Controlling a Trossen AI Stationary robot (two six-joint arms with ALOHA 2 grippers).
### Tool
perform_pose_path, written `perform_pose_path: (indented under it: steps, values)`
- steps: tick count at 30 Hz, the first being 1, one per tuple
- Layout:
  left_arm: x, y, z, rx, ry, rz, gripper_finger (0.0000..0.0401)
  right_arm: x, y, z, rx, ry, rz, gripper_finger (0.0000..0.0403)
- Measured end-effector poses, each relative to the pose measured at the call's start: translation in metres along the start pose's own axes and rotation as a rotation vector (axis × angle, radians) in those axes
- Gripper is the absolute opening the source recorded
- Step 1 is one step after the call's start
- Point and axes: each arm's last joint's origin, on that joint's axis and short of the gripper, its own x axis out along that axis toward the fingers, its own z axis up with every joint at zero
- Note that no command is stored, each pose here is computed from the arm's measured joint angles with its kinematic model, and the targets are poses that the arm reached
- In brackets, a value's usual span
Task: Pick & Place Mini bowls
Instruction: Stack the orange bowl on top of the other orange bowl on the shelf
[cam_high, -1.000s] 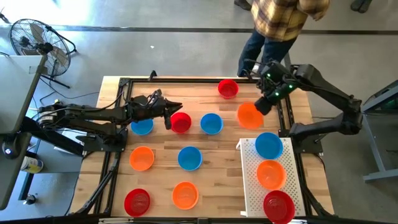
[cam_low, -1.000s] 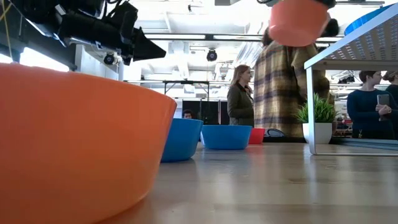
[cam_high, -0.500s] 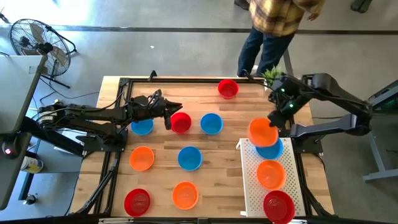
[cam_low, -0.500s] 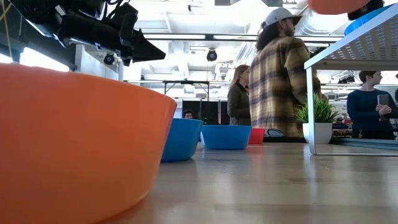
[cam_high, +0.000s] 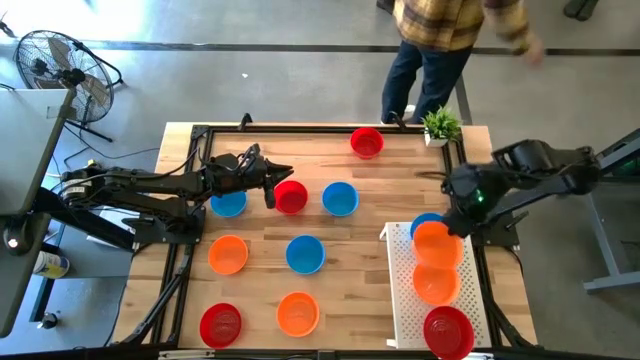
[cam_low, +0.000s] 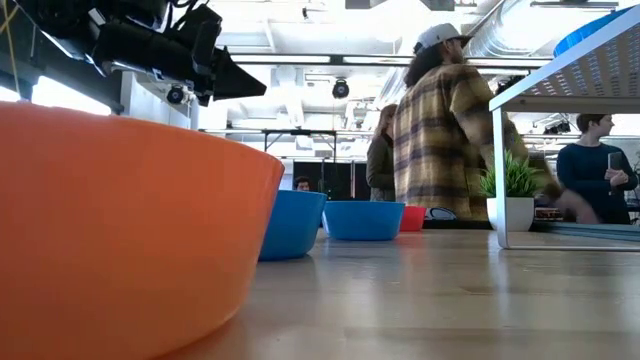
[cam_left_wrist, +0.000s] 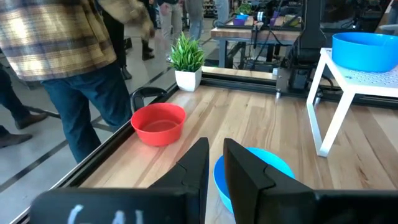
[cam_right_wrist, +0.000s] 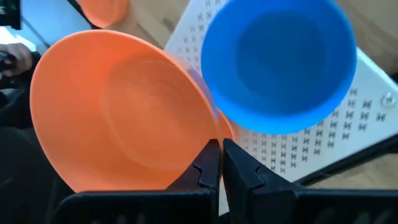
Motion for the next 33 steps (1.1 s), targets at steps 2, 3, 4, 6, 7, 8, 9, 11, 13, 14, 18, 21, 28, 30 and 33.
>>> perform_pose_path:
  steps: [2,3,4,6,7,8,9,11,13,14,18,21,28,30,33]
  values:
    - [0.0,0.0,0.0,0.0,0.0,0.0,0.0046,0.003,0.003,-0.007,0.011,0.001,-0.007,0.0]
    - [0.0,0.0,0.0,0.0,0.0,0.0,0.0046,0.004,0.005,-0.01,0.013,-0.003,-0.007,0.0]
    - [0.0,0.0,0.0,0.0,0.0,0.0,0.0046,0.006,0.008,-0.013,0.015,-0.002,-0.01,0.0]
    - [0.0,0.0,0.0,0.0,0.0,-0.001,0.0046,0.011,0.012,-0.019,0.023,0.011,-0.03,0.0]
    - [0.0,0.0,0.0,0.0,0.0,-0.003,0.0046,0.014,0.014,-0.022,0.025,0.021,-0.044,0.0]
    - [0.0,0.0,0.0,0.0,0.0,-0.003,0.0046,0.017,0.016,-0.025,0.024,0.031,-0.059,0.0]
    - [0.0,0.0,0.0,0.0,0.0,-0.003,0.0046,0.021,0.019,-0.028,0.028,0.043,-0.075,0.0]
    - [0.0,0.0,0.0,0.0,0.0,-0.003,0.0046,0.028,0.023,-0.034,0.029,0.064,-0.105,0.0]
    - [0.0,0.0,0.0,0.0,0.0,-0.003,0.0046,0.034,0.027,-0.038,0.02,0.076,-0.136,0.0]
    - [0.0,0.0,0.0,0.0,0.0,-0.003,0.0046,0.037,0.028,-0.04,0.012,0.074,-0.15,0.0]
    - [0.0,0.0,0.0,0.0,0.0,-0.003,0.0046,0.047,0.032,-0.046,-0.017,0.046,-0.207,0.0]
    - [0.0,0.0,0.0,0.0,0.0,-0.003,0.0046,0.053,0.033,-0.048,-0.027,0.02,-0.265,0.0]
    - [0.0,0.0,-0.001,-0.001,0.008,-0.01,0.0046,0.059,0.034,-0.046,-0.035,-0.028,-0.314,0.0]
    - [0.0,0.0,-0.001,-0.002,0.008,-0.01,0.0046,0.059,0.034,-0.046,-0.035,-0.029,-0.315,0.0]
    - [0.0,0.0,-0.001,-0.002,0.008,-0.01,0.0046,0.06,0.034,-0.046,-0.036,-0.029,-0.32,0.0]
